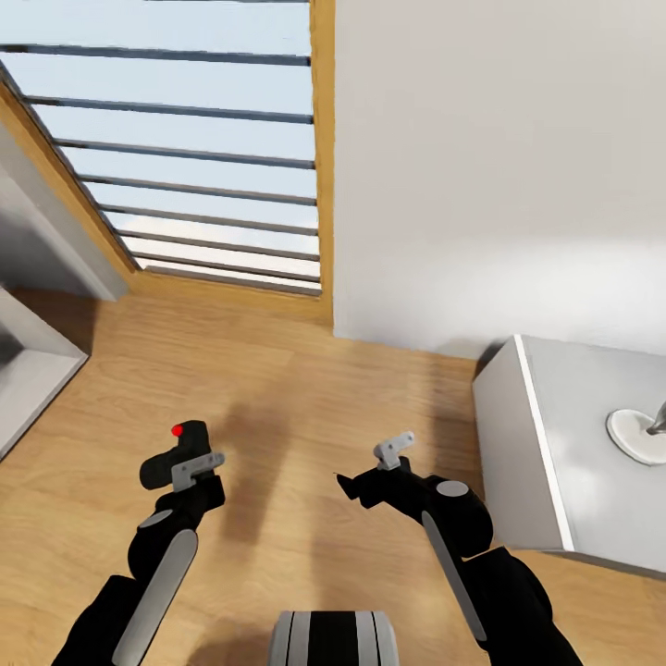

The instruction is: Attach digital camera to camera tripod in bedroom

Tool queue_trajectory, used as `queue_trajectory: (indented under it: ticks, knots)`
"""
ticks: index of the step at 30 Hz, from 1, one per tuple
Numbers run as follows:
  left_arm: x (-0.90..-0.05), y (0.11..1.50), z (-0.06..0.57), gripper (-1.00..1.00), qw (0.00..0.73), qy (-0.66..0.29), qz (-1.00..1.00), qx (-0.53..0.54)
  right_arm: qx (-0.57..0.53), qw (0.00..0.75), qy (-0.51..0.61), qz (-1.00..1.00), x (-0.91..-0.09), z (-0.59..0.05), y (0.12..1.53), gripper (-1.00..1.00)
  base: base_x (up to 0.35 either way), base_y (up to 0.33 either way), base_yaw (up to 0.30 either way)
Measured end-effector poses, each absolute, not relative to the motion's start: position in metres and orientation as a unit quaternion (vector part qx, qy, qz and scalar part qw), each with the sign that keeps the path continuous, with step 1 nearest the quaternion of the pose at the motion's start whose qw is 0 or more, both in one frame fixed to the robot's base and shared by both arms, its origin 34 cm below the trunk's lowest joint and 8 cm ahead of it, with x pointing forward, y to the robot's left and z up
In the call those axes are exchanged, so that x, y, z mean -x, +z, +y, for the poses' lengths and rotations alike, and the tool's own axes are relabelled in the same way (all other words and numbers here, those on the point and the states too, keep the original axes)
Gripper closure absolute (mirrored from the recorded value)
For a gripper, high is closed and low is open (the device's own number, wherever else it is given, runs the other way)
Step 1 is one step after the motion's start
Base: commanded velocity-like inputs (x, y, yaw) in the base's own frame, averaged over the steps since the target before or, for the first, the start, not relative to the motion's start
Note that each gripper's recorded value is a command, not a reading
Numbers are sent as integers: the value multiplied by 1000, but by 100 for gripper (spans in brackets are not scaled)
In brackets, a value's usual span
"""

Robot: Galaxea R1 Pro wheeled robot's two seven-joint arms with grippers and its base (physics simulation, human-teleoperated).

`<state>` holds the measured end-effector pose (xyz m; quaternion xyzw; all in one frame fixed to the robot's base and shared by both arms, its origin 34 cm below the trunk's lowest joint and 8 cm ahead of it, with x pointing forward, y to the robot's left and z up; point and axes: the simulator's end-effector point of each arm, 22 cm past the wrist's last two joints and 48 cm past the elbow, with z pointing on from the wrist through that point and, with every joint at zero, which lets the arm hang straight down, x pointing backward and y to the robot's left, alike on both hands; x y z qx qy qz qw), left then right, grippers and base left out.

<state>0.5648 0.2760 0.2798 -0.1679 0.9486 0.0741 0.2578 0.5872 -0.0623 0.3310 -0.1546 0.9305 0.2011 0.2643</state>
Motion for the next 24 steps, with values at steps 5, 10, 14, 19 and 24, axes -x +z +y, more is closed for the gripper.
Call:
queue_trajectory:
  ticks: [5,10,14,19,24]
  knots:
    - [-557,275,269,100,249,65,953,162,156,273,199,928,-589,-64,341,-100,0,0,277]
    - [-544,270,254,100,238,55,958,150,155,282,196,926,-592,-67,350,-100,0,0,279]
    - [-541,272,248,100,238,52,959,141,155,290,193,924,-594,-68,358,-100,0,0,280]
    - [-544,282,245,100,248,49,957,141,157,299,192,922,-596,-68,369,-100,0,0,280]
    - [-547,290,249,100,261,51,953,144,157,306,190,920,-596,-69,378,-100,0,0,282]
